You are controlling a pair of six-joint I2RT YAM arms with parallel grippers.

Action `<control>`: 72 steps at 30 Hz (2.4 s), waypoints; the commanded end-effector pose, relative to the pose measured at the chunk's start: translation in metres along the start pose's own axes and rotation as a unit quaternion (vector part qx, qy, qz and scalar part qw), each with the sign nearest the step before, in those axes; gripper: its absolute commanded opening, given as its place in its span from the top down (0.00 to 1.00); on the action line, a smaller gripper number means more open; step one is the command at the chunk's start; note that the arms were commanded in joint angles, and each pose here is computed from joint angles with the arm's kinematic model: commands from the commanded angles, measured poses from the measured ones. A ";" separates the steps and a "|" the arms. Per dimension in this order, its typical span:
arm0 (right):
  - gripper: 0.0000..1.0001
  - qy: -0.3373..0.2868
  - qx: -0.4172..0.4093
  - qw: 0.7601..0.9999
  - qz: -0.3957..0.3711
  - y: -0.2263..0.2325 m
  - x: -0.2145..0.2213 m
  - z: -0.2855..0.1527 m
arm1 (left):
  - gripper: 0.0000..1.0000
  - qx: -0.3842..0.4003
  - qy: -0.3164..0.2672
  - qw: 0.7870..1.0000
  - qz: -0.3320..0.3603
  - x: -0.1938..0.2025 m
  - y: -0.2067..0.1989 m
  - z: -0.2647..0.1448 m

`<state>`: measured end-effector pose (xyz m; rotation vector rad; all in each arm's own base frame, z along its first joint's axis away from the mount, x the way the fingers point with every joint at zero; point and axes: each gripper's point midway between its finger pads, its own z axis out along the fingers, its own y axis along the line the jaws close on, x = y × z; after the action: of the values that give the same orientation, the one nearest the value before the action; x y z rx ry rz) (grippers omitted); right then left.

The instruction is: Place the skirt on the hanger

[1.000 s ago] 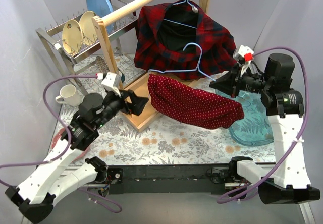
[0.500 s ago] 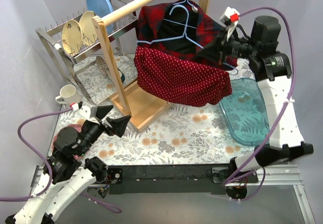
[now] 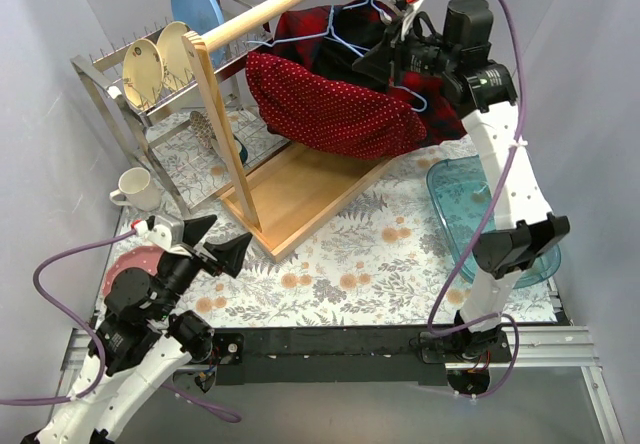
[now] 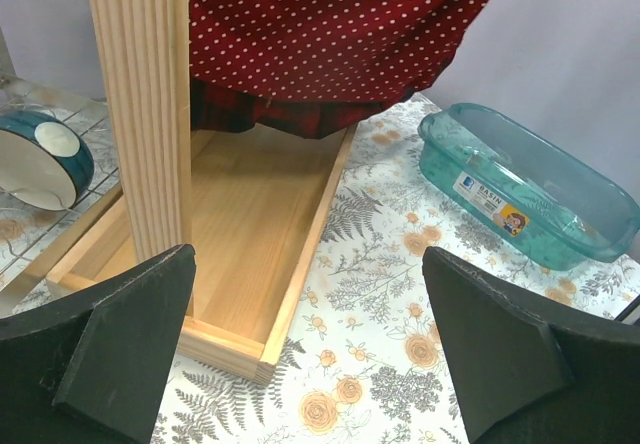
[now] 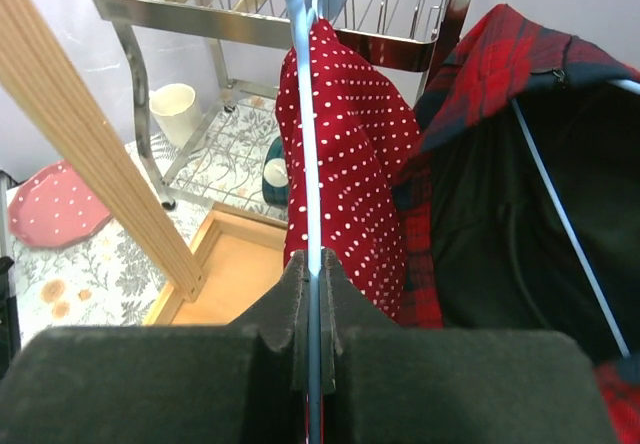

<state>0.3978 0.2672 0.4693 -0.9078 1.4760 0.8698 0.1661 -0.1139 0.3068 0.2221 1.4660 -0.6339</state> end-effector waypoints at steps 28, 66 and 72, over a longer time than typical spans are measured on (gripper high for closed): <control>0.77 -0.030 -0.004 0.998 -0.047 0.009 -0.004 0.016 | 0.02 -0.006 0.033 0.999 0.011 0.014 0.002 0.014; 0.01 0.001 0.343 0.934 -0.101 0.038 0.065 -0.231 | 0.02 -0.048 0.039 0.996 -0.061 -0.029 -0.002 0.025; 0.01 0.010 0.418 0.906 -0.067 0.048 0.099 -0.267 | 0.02 -0.057 0.026 0.996 -0.061 -0.047 -0.001 0.017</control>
<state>0.2419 0.0645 0.3986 -0.4970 1.5440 0.1525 0.1836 -0.1239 0.3413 0.1025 1.5811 -0.6768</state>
